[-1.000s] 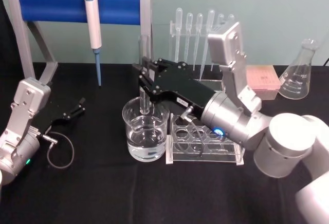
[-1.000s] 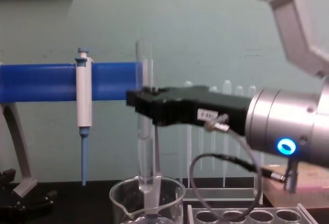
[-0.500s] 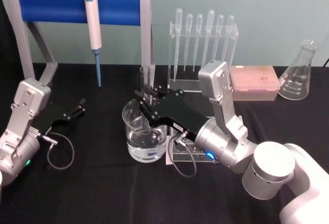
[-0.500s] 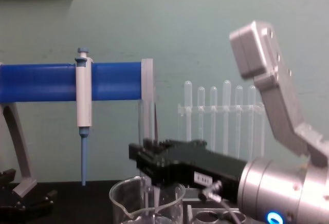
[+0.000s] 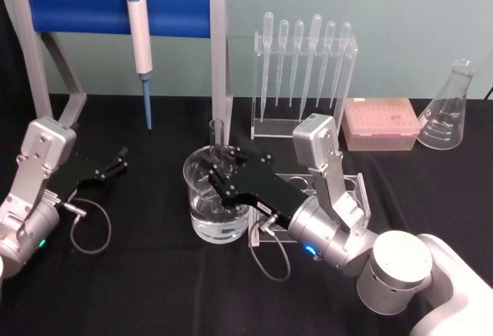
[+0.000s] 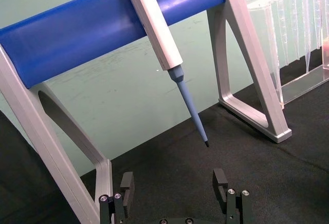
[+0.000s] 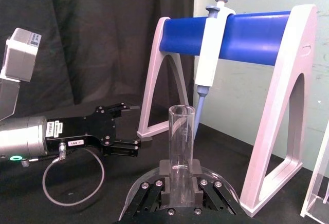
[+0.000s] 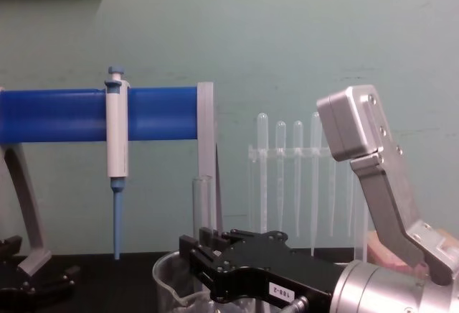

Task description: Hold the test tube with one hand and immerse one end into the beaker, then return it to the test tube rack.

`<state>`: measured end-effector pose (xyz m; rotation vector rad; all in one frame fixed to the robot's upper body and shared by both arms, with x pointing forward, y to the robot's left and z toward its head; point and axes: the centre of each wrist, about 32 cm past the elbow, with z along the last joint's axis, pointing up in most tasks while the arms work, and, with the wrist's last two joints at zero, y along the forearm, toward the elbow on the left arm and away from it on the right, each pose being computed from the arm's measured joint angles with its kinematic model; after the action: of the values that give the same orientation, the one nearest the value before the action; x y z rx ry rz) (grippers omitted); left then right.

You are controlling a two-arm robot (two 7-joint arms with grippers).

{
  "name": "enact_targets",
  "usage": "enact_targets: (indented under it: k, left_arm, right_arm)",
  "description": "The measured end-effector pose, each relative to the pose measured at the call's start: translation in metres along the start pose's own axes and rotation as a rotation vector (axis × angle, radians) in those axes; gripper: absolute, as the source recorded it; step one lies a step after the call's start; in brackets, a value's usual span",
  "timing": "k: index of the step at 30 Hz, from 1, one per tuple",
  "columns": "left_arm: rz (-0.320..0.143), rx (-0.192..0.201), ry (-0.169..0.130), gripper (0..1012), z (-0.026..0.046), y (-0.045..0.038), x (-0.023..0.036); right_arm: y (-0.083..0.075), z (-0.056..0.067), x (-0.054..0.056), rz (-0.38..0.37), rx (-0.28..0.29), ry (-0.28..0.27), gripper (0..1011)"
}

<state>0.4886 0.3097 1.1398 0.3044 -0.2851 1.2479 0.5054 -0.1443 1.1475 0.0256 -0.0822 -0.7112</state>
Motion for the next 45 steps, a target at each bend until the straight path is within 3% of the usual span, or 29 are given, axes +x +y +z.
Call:
enact_targets:
  k: [8,21,45]
  left_arm:
    - [0.0,0.0,0.0,1000,0.0,0.0,0.0]
    - [0.0,0.0,0.0,1000,0.0,0.0,0.0]
    - [0.0,0.0,0.0,1000,0.0,0.0,0.0]
  right_arm:
    - [0.0,0.003,-0.001,-0.002,0.01,-0.005,227]
    - [0.0,0.017,-0.002,0.004,0.022,-0.017,227]
    - [0.0,0.016,-0.001,0.002,0.021,-0.016,228]
